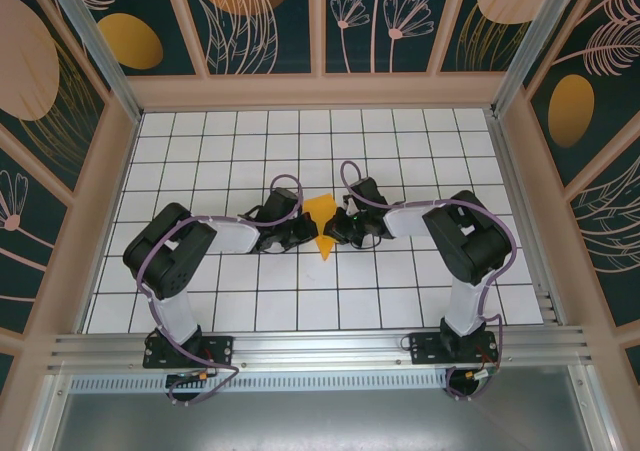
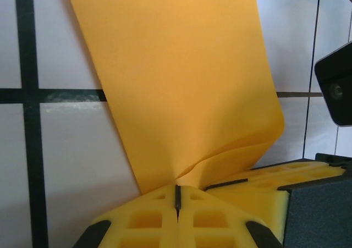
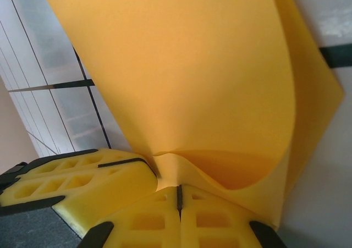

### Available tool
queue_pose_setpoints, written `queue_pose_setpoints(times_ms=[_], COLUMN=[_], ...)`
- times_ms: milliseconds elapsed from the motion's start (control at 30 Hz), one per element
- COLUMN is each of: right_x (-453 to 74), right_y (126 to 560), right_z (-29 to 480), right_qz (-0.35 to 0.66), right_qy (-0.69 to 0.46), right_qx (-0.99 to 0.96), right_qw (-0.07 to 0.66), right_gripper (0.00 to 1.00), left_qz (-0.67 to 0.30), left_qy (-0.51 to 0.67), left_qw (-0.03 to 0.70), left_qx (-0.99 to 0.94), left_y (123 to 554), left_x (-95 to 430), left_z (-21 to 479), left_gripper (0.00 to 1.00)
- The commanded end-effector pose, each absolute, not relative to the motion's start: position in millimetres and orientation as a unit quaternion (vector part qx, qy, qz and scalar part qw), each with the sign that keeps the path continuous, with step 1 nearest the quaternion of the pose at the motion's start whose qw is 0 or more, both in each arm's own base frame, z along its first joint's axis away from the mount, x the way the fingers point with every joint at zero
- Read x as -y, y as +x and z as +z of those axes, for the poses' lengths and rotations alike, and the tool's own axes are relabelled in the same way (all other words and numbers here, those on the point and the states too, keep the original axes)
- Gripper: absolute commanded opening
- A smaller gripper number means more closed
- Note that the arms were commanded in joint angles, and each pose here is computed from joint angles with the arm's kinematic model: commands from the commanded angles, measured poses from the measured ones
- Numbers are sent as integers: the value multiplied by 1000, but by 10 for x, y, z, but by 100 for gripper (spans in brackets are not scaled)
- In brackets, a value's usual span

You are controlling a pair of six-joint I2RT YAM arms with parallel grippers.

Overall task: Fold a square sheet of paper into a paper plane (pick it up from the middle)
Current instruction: Third fold the triangle at the center of the table.

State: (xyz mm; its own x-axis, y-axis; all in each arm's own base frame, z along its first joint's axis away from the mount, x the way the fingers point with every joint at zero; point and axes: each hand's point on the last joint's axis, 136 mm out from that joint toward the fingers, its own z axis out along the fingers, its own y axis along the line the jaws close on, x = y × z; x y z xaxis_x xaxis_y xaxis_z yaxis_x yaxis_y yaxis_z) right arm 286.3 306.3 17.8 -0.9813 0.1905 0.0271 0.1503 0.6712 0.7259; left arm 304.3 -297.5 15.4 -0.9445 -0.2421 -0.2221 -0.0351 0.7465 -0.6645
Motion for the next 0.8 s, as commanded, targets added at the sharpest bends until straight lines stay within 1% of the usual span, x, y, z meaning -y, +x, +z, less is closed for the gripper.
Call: queue_pose_setpoints(times_ms=[0, 200, 300, 567, 767], right_x=[-3003, -3023, -3016, -2984, -3064], right_y=[2798, 2866, 2807, 2369, 2272], right_z=[166, 515, 652, 593, 573], right_qz=[392, 427, 443, 455, 455], right_qy=[90, 59, 34, 1, -19], right_qx=[-915, -899, -891, -888, -889], right_qw=[27, 72, 87, 60, 51], right_gripper=[3, 5, 6, 6, 6], left_qz=[-307, -263, -254, -253, -256], left_qy=[-70, -87, -93, -98, -96], left_qw=[140, 123, 125, 129, 130], left_qx=[-939, -953, -954, -954, -953], left_y=[2992, 2891, 2877, 2877, 2874], left_x=[2913, 2761, 2714, 2692, 2704], left_z=[8, -182, -195, -195, -187], left_gripper=[0, 0, 0, 0, 0])
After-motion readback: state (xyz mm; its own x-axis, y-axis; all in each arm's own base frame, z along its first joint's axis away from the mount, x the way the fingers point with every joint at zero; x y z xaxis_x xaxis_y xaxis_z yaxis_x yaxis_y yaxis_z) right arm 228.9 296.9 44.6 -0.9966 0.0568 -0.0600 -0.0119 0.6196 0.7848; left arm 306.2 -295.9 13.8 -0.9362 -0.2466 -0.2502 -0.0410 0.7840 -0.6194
